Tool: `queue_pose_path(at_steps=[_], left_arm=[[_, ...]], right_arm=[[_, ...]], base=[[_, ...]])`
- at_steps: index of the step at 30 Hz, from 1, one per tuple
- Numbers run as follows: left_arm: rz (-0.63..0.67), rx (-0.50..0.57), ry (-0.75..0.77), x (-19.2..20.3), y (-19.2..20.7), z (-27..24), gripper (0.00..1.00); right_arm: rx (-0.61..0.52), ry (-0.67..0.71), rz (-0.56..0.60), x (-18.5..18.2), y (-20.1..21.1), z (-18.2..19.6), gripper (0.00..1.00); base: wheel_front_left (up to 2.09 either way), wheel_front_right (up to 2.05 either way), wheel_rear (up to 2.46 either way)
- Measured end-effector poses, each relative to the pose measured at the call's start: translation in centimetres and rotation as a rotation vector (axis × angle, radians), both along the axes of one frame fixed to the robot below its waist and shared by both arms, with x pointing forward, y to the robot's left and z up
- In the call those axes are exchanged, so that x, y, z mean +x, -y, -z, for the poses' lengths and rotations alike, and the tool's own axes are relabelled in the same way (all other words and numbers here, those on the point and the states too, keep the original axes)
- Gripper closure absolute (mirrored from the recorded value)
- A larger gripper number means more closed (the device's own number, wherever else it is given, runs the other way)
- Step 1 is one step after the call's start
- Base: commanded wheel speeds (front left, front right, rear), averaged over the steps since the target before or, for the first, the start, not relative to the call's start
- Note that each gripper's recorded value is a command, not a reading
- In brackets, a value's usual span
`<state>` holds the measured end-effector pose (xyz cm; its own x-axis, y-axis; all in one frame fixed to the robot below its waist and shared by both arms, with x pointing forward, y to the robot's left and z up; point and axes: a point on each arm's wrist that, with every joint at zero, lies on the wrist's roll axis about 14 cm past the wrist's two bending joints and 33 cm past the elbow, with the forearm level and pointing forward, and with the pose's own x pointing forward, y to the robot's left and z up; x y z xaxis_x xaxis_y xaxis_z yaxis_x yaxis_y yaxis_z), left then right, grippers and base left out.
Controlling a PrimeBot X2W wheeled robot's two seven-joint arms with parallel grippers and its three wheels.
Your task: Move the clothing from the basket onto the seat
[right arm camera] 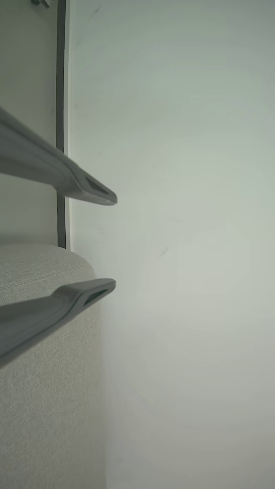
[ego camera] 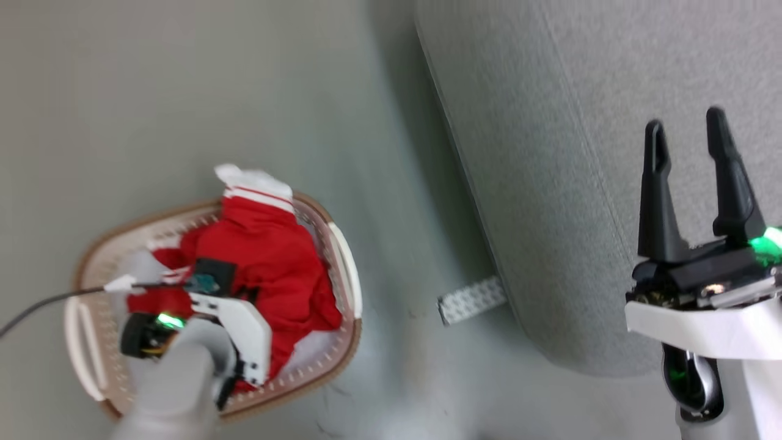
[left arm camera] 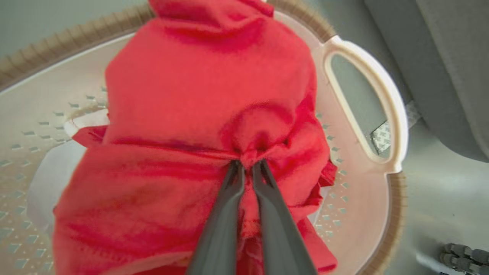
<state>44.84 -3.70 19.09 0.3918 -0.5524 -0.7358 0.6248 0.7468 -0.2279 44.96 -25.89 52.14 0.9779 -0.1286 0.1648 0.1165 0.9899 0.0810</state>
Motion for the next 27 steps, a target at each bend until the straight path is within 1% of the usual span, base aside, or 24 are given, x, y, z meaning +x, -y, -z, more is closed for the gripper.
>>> queue_pose_path(at_steps=[5, 8, 12, 14, 27], left_arm=[[-0.046, -0.101, 0.118, -0.1, 1.1, -6.0, 1.0], [-0.08, -0.155, 0.207, 0.4, 0.9, -9.9, 1.0], [-0.126, -0.224, 0.295, 0.0, 0.4, -14.6, 1.0], [-0.146, -0.259, 0.33, -0.5, 0.2, -16.7, 1.0], [-0.232, -0.495, 0.705, -1.2, -2.9, -34.1, 1.0]], right_arm=[[-0.001, 0.024, -0.007, -2.1, -0.7, -1.5, 0.0], [0.01, 0.042, -0.028, -3.2, -1.7, -2.3, 0.0], [0.022, 0.059, -0.061, -4.9, -3.1, -3.0, 0.0], [0.03, 0.073, -0.081, -5.5, -3.9, -3.4, 0.0], [0.059, 0.14, -0.255, -8.7, -9.5, -5.5, 0.0]], base=[[0.0, 0.0, 0.0], [0.0, 0.0, 0.0], [0.0, 0.0, 0.0], [0.0, 0.0, 0.0], [0.0, 0.0, 0.0]])
